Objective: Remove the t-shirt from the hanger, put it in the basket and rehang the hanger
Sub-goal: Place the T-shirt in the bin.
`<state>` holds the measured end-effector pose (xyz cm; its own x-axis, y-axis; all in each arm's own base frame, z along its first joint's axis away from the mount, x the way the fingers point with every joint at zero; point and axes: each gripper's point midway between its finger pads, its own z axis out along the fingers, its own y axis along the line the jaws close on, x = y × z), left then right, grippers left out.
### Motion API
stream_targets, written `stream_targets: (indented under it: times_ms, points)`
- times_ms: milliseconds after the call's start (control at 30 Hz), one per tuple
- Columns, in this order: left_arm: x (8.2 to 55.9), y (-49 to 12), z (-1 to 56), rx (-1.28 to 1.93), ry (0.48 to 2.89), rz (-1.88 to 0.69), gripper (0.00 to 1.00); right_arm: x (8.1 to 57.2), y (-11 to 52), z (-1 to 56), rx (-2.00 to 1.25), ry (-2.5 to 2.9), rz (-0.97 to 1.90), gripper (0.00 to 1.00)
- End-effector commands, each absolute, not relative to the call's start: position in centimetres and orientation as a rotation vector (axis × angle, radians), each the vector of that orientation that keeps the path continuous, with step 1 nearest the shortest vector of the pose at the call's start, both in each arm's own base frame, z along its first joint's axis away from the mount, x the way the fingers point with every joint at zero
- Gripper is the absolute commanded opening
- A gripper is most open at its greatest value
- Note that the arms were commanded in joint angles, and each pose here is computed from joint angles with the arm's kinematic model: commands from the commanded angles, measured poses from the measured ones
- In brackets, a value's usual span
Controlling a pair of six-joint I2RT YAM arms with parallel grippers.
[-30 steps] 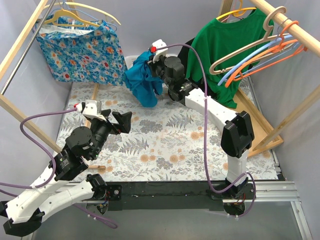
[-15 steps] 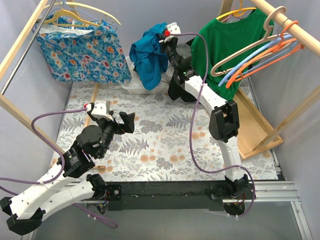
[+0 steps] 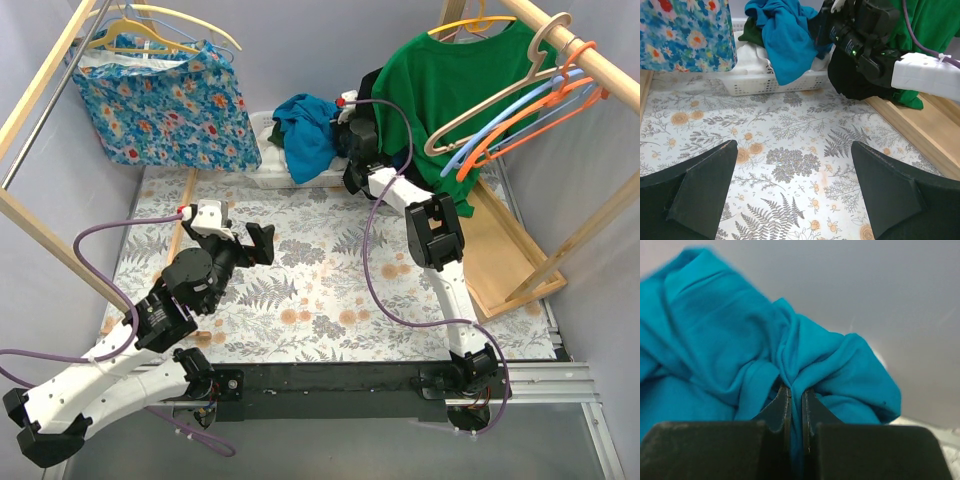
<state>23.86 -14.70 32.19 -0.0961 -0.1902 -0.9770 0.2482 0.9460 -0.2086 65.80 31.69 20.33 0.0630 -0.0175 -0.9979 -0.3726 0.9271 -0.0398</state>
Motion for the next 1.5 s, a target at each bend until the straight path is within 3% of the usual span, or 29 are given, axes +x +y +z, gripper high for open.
stream_targets:
  times_ms: [0, 300, 400, 600, 800, 900, 1100, 1133, 1467]
  points:
    - [24.0, -14.6, 31.9, 0.039, 1.625, -0.357, 0.98, 64.4, 31.6, 19.6, -0.206, 1.591, 0.366, 0.01]
    - [23.9, -14.7, 32.1, 0.04, 1.62, -0.376, 0.98, 62.6, 32.2, 14.6, -0.103, 1.852, 0.474, 0.01]
    - [23.8, -14.7, 32.1, 0.045, 1.621, -0.379, 0.98, 62.8, 31.8, 17.1, -0.082, 1.839, 0.452, 0.15]
    - [23.7, -15.2, 32.4, 0.062, 1.62, -0.4, 0.98, 61.4, 30.3, 23.1, -0.01, 1.837, 0.329, 0.31]
    - [23.5, -15.6, 32.9, 0.07, 1.627, -0.427, 0.98, 58.0, 30.1, 26.4, -0.033, 1.79, 0.212, 0.63]
    - [23.2, -15.4, 33.6, 0.064, 1.617, -0.445, 0.98, 56.9, 30.3, 27.1, -0.058, 1.79, 0.188, 0.68]
    - [22.8, -16.1, 35.9, 0.097, 1.585, -0.496, 0.98, 52.3, 31.7, 27.3, -0.127, 1.799, 0.204, 0.7]
    - [22.9, -16.8, 36.1, 0.118, 1.589, -0.51, 0.98, 50.7, 32.1, 24.5, -0.17, 1.85, 0.191, 0.7]
    - [24.4, -23.3, 39.1, 0.274, 1.532, -0.647, 0.98, 37.7, 32.2, 19.1, -0.348, 1.932, 0.333, 0.66]
